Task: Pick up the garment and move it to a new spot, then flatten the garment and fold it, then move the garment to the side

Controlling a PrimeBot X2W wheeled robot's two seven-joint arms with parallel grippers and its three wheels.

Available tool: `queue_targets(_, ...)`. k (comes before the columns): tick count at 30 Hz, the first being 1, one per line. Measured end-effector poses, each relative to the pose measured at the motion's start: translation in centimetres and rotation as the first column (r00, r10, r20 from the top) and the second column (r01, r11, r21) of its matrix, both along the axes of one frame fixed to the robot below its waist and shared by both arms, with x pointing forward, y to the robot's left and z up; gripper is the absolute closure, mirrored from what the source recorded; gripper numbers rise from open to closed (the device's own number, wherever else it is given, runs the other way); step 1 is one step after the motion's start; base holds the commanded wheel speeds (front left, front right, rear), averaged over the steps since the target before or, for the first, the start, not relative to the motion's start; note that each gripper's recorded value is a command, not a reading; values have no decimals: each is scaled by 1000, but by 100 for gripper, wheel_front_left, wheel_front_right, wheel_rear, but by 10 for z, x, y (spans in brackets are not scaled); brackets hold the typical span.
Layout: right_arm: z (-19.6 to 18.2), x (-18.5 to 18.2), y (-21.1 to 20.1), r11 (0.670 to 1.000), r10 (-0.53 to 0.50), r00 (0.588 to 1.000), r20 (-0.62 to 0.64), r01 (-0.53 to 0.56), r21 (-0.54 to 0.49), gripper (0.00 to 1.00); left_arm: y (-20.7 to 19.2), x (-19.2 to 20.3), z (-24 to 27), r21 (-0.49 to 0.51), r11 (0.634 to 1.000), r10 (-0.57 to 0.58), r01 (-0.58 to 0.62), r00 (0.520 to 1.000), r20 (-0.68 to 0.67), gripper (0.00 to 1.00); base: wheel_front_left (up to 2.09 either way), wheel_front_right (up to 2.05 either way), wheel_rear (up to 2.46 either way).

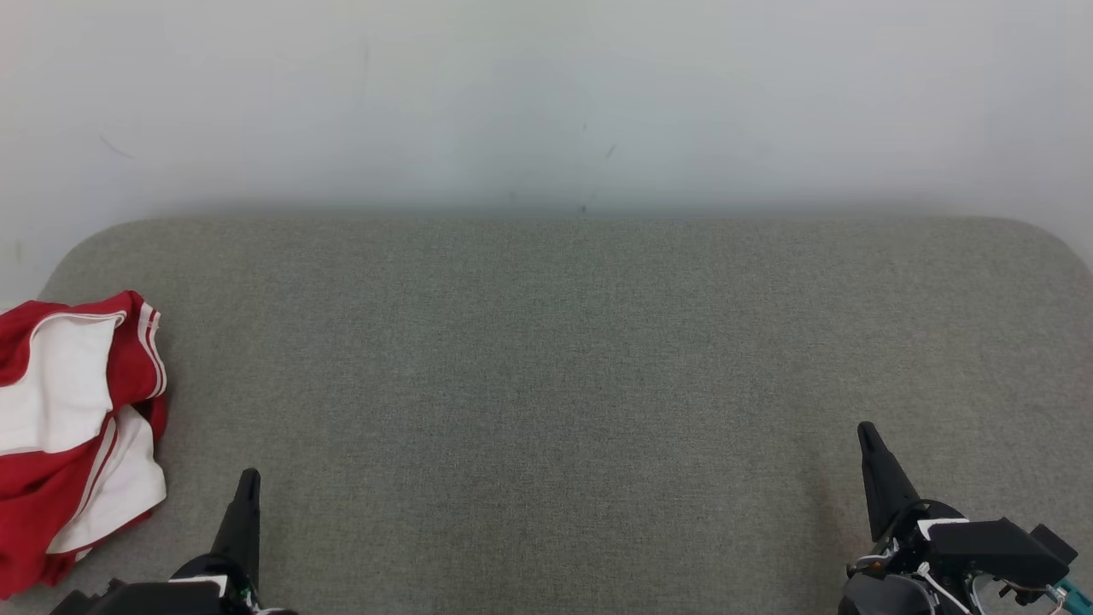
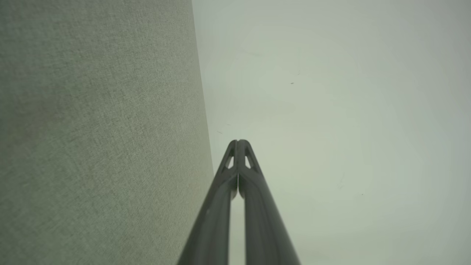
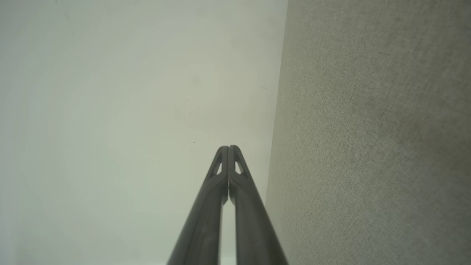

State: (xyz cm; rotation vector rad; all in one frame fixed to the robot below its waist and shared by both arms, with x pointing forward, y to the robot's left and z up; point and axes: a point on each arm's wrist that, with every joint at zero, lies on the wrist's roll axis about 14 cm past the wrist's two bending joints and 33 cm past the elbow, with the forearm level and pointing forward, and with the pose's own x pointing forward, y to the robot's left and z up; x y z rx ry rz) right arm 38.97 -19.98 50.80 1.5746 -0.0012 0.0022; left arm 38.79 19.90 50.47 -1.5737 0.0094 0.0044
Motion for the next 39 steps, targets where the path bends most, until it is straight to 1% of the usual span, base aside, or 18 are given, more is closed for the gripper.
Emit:
queue_targets(31,0,0,0,1000,0,1000,0,0,0,100,0,0,0,0,1000,0,0,1000,0,100,0,0,0)
queue_targets(32,-1,0,0,1000,0,1000,-2,0,1,0,0,0,-1,-1,1000,0,0,1000,-3,0,0,0,0)
queue_targets(37,-25,-11,0,1000,-3,997,-73,3,7,0,-3,-11,-25,-11,1000,-2,1,997,-74,0,0,0,0)
queue_targets(39,-27,-12,1,1000,-4,997,-79,4,3,0,-2,-12,-28,-7,1000,5,-6,996,-84,0,0,0,0)
